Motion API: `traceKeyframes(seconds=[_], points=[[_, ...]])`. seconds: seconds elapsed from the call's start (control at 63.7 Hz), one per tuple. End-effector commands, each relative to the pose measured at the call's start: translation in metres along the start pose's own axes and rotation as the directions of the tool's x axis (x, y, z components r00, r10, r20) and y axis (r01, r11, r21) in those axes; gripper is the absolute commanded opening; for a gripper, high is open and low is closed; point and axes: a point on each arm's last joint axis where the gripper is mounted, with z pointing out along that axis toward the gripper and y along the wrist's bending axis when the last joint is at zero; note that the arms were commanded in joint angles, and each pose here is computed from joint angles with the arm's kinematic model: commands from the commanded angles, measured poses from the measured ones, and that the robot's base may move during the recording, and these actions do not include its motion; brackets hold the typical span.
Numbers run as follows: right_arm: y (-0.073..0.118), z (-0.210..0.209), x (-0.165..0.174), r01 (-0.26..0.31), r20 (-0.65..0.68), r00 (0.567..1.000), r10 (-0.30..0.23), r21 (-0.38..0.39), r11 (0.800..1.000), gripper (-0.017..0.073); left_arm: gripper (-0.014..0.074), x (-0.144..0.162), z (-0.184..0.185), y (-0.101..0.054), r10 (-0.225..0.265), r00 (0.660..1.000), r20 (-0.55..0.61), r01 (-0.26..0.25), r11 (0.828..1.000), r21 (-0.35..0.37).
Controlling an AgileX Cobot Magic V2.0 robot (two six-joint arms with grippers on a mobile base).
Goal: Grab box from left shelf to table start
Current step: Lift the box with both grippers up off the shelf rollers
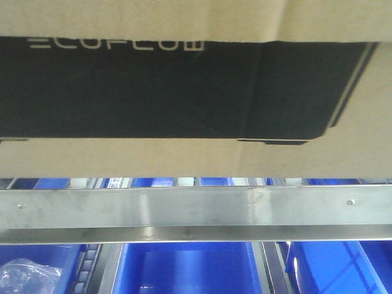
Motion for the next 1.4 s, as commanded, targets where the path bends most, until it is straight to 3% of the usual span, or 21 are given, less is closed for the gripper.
traceKeyframes(seconds=[0.0, 0.126, 0.424, 0.549, 0.722, 0.863, 1.067, 1.381], points=[[-0.003, -0.018, -0.015, 0.051, 0.178, 0.983, -0.054, 0.023, 0.998, 0.0057, -0.0094, -0.008, -0.016, 0.005, -0.001, 0.987, 0.162, 0.001, 1.0, 0.003], [-0.003, -0.018, -0.016, 0.049, 0.178, 0.983, -0.051, 0.016, 0.999, 0.0057, -0.0094, -0.004, -0.014, 0.004, 0.024, 0.989, 0.144, -0.025, 1.0, 0.007], [-0.002, -0.017, -0.015, 0.046, 0.173, 0.984, -0.047, 0.01, 0.999, 0.0057, -0.0094, -0.005, -0.014, 0.004, 0.02, 0.987, 0.157, -0.022, 1.0, 0.013], [-0.002, -0.017, -0.015, 0.09, 0.171, 0.981, -0.092, 0.018, 0.996, 0.0057, -0.0094, -0.007, -0.014, 0.005, 0.042, 0.986, 0.163, -0.044, 0.999, 0.011], [-0.001, -0.017, -0.014, 0.092, 0.162, 0.983, -0.092, 0.006, 0.996, 0.0057, -0.0094, -0.008, -0.013, 0.007, 0.036, 0.984, 0.174, -0.035, 0.999, -0.009], [0.004, -0.017, -0.013, 0.132, 0.157, 0.979, -0.127, -0.025, 0.991, 0.0057, -0.0094, -0.009, -0.012, 0.008, 0.065, 0.982, 0.179, -0.062, 0.998, -0.023], [-0.001, -0.018, -0.016, 0.169, 0.182, 0.968, -0.173, 0.037, 0.985, 0.0057, -0.0094, -0.012, -0.011, 0.008, 0.054, 0.979, 0.196, -0.049, 0.998, -0.028], [-0.008, -0.04, -0.011, 0.159, 0.243, 0.957, -0.161, 0.027, 0.987, 0.0057, -0.0094, -0.01, -0.029, 0.016, 0.051, 0.96, 0.277, -0.047, 0.999, -0.023]])
